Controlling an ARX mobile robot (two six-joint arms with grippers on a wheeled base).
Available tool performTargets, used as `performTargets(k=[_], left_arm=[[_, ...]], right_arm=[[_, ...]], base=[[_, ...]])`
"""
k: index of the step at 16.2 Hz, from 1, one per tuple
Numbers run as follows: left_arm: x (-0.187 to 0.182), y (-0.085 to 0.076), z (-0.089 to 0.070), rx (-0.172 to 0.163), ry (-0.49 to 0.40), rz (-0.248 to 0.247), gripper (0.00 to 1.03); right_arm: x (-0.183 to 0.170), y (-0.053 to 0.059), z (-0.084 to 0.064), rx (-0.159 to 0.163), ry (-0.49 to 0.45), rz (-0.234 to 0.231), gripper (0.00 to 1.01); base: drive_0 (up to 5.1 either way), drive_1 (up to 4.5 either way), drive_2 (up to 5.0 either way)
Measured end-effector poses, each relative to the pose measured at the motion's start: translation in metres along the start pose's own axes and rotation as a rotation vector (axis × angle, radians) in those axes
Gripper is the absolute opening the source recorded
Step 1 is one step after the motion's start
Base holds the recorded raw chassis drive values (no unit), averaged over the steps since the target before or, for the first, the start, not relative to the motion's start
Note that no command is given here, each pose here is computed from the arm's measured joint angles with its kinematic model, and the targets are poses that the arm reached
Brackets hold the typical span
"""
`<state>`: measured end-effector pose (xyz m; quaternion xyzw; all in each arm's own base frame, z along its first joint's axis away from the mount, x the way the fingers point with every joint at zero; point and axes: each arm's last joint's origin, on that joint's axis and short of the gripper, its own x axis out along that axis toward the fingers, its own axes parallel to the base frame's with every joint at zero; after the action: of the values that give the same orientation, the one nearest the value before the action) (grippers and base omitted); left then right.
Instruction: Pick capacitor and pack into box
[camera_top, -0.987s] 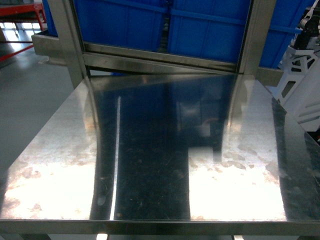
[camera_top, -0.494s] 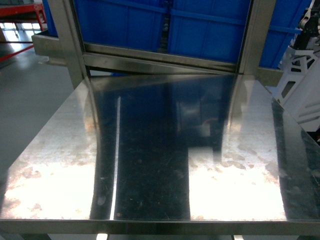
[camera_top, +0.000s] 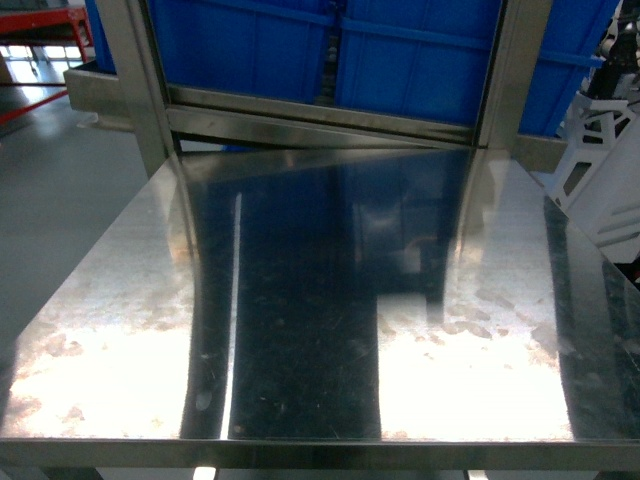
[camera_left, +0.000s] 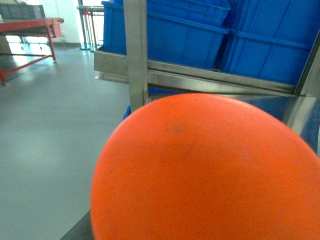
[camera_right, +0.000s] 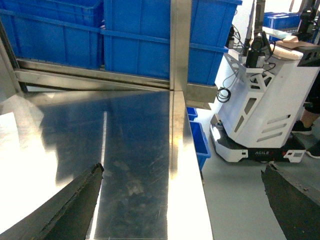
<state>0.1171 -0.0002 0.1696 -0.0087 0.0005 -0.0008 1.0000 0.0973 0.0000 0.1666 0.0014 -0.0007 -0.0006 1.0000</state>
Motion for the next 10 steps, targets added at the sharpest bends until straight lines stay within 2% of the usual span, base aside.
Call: performTargets(k=[7,9,10], left_arm=[[-0.009,0.000,0.001,0.000,-0.013,0.000,0.44],[-0.019,0.000,-0.005,0.000,0.029,0.002,0.44],[-0.020,0.000,0.000,0.000,-0.026,-0.001,0.44]], right_arm=[[0.000,0.000,0.000,0.000,0.000,0.001,0.98],[0.000,0.000,0.000,0.000,0.000,0.000,0.98],[0.000,0.000,0.000,0.000,0.000,0.000,0.98]], base=[[0.0,0.00,0.0],[0.0,0.00,0.0],[0.0,0.00,0.0]])
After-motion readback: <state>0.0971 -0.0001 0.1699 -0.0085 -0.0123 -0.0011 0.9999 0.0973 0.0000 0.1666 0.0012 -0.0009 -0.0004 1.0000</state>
